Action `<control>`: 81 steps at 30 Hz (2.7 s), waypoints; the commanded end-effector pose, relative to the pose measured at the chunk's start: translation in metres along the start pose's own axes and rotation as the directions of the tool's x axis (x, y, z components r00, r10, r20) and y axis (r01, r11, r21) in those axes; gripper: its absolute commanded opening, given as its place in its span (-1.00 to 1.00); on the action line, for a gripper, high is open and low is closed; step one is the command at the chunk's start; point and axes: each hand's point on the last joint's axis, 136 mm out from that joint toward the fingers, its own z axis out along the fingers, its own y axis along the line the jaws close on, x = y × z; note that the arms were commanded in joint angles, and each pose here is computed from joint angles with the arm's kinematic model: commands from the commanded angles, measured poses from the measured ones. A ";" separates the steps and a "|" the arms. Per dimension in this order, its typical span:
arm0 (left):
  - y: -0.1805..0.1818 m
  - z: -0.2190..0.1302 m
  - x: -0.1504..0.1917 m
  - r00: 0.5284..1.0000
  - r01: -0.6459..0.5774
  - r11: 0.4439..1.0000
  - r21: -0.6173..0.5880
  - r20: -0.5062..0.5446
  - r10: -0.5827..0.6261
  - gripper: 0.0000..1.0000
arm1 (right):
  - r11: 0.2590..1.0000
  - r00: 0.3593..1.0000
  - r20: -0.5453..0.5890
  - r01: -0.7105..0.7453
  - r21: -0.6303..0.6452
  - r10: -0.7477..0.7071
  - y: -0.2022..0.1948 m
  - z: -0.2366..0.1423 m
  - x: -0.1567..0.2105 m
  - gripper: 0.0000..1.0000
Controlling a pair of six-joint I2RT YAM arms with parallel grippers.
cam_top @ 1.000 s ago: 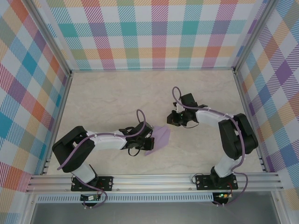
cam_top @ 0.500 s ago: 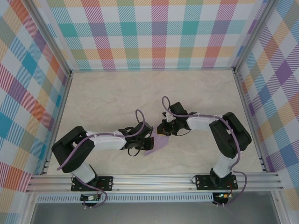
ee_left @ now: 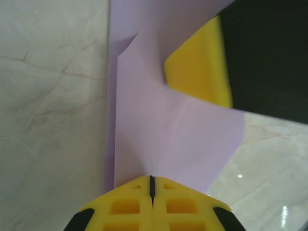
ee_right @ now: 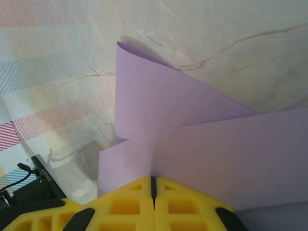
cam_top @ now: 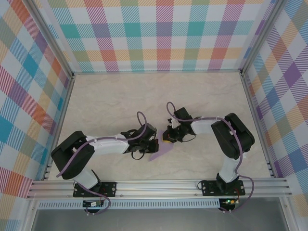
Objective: Fold a paper plane with a square sheet of paper (pick it up from the middle)
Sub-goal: Fourth fold the wing at the center of the table.
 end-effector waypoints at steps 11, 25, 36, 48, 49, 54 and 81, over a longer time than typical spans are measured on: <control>-0.003 -0.007 0.006 0.946 0.323 0.942 0.095 -0.014 -0.323 -0.79 | 0.984 0.998 -0.016 -0.055 0.169 0.059 -0.045 0.009 0.012 -0.89; 0.015 -0.011 0.031 0.932 0.360 0.931 0.049 -0.065 -0.357 -0.71 | 0.981 0.997 -0.031 -0.069 0.180 0.076 -0.050 0.014 0.014 -0.89; 0.032 0.002 0.044 0.922 0.373 0.928 -0.024 -0.098 -0.373 -0.68 | 0.979 0.996 -0.043 -0.073 0.191 0.083 -0.054 0.016 0.016 -0.89; 0.014 -0.010 0.038 0.931 0.355 0.934 0.045 -0.105 -0.349 -0.62 | 0.978 0.995 -0.047 -0.072 0.194 0.083 -0.055 0.016 0.017 -0.89; 0.012 -0.012 0.038 0.932 0.353 0.934 0.052 -0.104 -0.346 -0.62 | 0.979 0.995 -0.046 -0.073 0.193 0.084 -0.054 0.015 0.017 -0.89; 0.011 -0.016 0.045 0.934 0.344 0.937 0.053 -0.116 -0.337 -0.61 | 0.978 0.995 -0.047 -0.075 0.193 0.085 -0.054 0.016 0.017 -0.89; 0.050 -0.007 0.093 0.920 0.332 0.936 -0.121 -0.177 -0.349 -0.60 | 0.976 0.994 -0.052 -0.082 0.202 0.094 -0.059 0.018 0.019 -0.89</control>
